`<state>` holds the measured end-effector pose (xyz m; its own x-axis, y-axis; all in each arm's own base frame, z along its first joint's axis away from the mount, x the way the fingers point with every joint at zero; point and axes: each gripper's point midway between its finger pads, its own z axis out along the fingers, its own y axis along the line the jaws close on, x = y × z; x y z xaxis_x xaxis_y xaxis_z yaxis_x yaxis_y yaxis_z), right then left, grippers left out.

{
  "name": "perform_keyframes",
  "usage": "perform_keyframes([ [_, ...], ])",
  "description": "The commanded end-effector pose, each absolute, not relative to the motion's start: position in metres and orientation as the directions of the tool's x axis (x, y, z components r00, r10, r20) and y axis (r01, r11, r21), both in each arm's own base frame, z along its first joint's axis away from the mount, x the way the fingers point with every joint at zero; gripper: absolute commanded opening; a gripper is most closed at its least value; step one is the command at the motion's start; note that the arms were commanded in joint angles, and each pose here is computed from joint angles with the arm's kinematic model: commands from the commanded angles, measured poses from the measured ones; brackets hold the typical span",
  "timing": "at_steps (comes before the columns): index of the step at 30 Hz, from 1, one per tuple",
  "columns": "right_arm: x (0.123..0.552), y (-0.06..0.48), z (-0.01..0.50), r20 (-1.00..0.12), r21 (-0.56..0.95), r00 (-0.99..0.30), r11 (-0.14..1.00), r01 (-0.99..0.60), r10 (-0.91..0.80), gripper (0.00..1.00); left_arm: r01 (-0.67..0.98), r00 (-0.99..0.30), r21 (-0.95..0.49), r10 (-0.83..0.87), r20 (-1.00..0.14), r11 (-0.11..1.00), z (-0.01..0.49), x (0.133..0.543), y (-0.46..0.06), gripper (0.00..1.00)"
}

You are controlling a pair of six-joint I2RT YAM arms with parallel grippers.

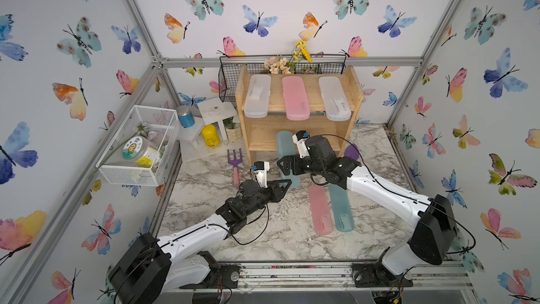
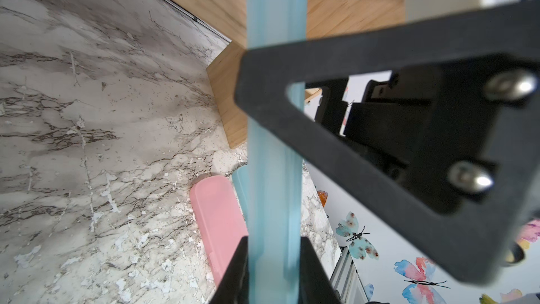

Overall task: Remove the pencil cases from the shelf
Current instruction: Pick up the pencil case from the shelf, then place the pencil case at the center of the board.

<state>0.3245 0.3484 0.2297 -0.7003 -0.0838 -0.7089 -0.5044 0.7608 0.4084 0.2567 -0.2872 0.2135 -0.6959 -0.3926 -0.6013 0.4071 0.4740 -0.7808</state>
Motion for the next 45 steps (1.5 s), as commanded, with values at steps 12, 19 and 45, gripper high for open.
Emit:
perform_keyframes([
  [12, 0.327, 0.358, 0.246, -0.734, 0.419, -0.676, 0.74, -0.527, -0.065, 0.78, 0.42, -0.658, -0.758, -0.408, -0.633, 0.499, 0.219, 0.257, -0.279, 0.37],
  [19, 0.328, 0.341, 0.243, -0.739, 0.375, -0.671, 0.791, -0.484, -0.061, 0.8, 0.356, -0.633, -0.722, -0.416, -0.653, 0.593, 0.212, 0.263, -0.262, 0.92],
  [45, 0.224, 0.295, 0.061, -0.394, 0.28, -0.919, 0.952, -0.123, -0.003, 0.81, 0.002, -0.425, -0.526, -0.475, -0.77, 0.85, 0.196, 0.269, -0.151, 0.99],
])
